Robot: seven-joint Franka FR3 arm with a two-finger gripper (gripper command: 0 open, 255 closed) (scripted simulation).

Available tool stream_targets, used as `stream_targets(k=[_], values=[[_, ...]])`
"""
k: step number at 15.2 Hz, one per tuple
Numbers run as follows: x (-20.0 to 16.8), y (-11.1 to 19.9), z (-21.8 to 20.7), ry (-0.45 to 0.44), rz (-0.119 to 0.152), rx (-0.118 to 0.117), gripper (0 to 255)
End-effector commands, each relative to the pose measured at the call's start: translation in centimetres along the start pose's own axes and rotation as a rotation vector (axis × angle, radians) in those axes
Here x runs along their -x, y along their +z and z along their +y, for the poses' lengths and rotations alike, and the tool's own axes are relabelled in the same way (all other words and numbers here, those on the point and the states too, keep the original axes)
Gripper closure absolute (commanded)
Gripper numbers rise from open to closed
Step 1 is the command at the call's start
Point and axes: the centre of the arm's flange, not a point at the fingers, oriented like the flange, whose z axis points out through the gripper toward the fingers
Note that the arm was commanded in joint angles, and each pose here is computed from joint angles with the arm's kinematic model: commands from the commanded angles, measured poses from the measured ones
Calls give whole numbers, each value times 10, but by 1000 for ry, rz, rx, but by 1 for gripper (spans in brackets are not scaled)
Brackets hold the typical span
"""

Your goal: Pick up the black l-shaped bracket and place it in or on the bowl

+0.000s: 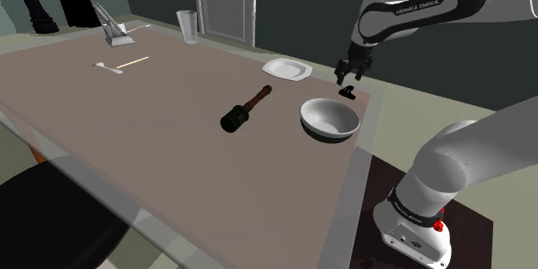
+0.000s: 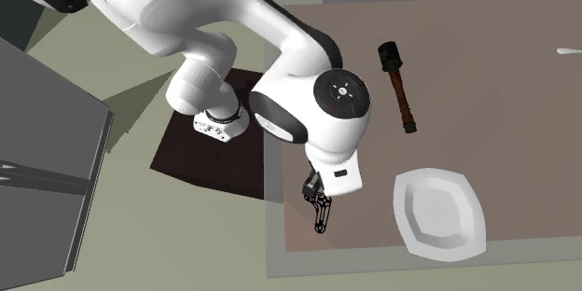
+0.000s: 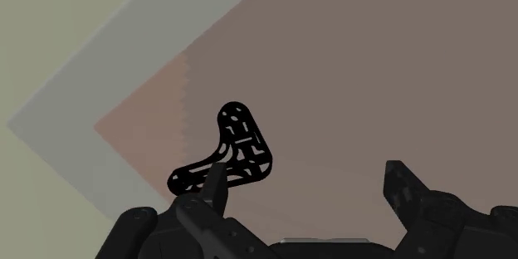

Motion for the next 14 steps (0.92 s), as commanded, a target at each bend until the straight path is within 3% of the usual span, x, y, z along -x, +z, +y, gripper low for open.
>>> stream_targets(k=[1,3,10,14], values=[[-8,15,17,27,3,15,0],[-14,29,31,50,5,28,0],[-14,66,32,50,5,28,0],[-14,69,32,50,5,28,0]])
